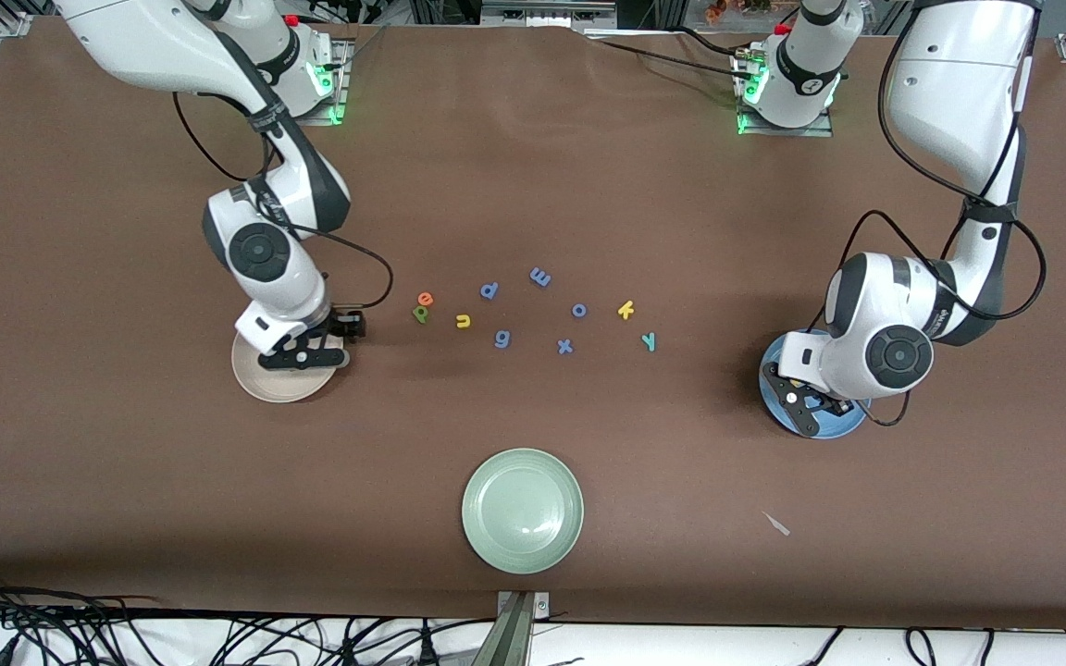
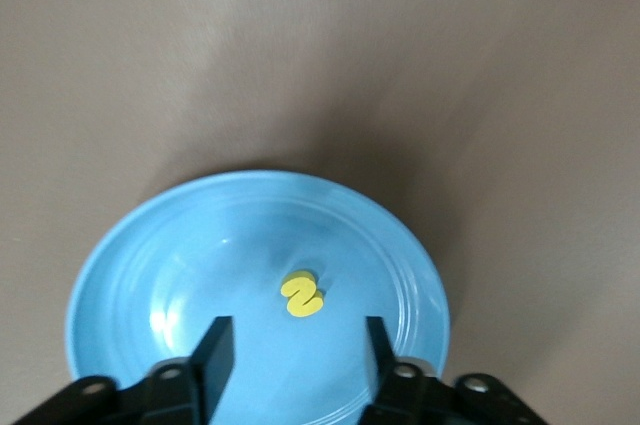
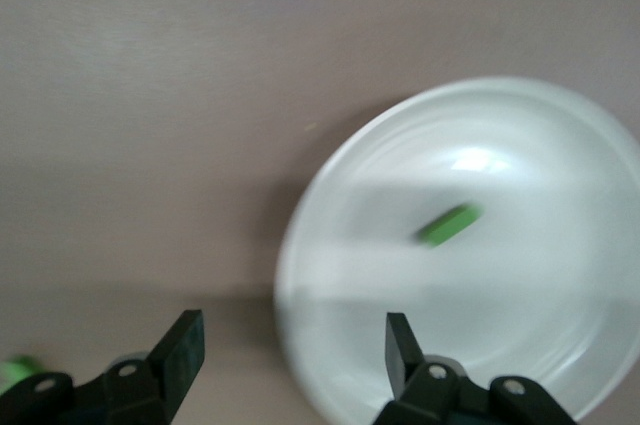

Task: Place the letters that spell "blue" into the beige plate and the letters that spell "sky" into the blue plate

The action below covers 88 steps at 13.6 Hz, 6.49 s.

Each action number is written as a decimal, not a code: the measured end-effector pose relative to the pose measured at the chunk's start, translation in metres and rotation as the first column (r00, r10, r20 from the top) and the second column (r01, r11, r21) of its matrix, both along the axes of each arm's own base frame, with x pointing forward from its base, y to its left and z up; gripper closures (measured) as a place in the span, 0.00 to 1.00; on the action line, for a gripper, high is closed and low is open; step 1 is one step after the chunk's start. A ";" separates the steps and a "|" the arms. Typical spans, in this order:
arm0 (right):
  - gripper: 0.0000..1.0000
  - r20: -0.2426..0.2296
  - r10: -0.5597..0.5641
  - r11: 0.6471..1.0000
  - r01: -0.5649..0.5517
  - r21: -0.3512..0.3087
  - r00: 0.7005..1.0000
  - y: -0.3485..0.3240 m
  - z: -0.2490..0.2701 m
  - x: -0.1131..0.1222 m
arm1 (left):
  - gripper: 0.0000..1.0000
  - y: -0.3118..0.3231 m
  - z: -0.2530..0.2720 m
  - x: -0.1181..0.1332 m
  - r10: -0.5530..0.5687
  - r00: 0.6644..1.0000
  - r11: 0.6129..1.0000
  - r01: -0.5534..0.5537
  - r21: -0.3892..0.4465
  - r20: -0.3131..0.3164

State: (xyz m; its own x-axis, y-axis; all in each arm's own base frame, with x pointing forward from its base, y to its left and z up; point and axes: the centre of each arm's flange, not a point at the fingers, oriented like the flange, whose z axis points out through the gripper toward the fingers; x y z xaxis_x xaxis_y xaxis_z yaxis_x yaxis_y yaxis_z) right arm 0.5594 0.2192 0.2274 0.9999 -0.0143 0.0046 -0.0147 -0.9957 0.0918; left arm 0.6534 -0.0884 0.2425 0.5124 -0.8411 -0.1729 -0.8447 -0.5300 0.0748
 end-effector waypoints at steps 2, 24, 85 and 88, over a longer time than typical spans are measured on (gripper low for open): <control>0.18 -0.001 -0.125 0.992 0.125 0.026 0.992 0.034 -0.005 -0.015 | 0.15 -0.016 0.020 -0.003 0.074 0.997 0.997 -0.074 0.001 0.017; 0.70 0.001 -0.147 0.988 0.147 0.054 0.989 0.071 -0.034 -0.039 | 0.29 -0.233 -0.075 -0.105 0.868 0.486 0.487 -0.873 0.015 0.105; 0.15 -0.040 -0.131 0.990 0.132 0.040 0.991 0.062 0.009 -0.022 | 0.82 -0.262 -0.063 -0.132 0.132 0.991 0.991 -0.132 -0.018 0.010; 0.15 -0.043 -0.216 0.971 0.219 0.093 0.976 0.123 0.010 -0.031 | 0.52 -0.262 -0.063 -0.133 0.130 0.991 0.991 -0.130 -0.018 0.009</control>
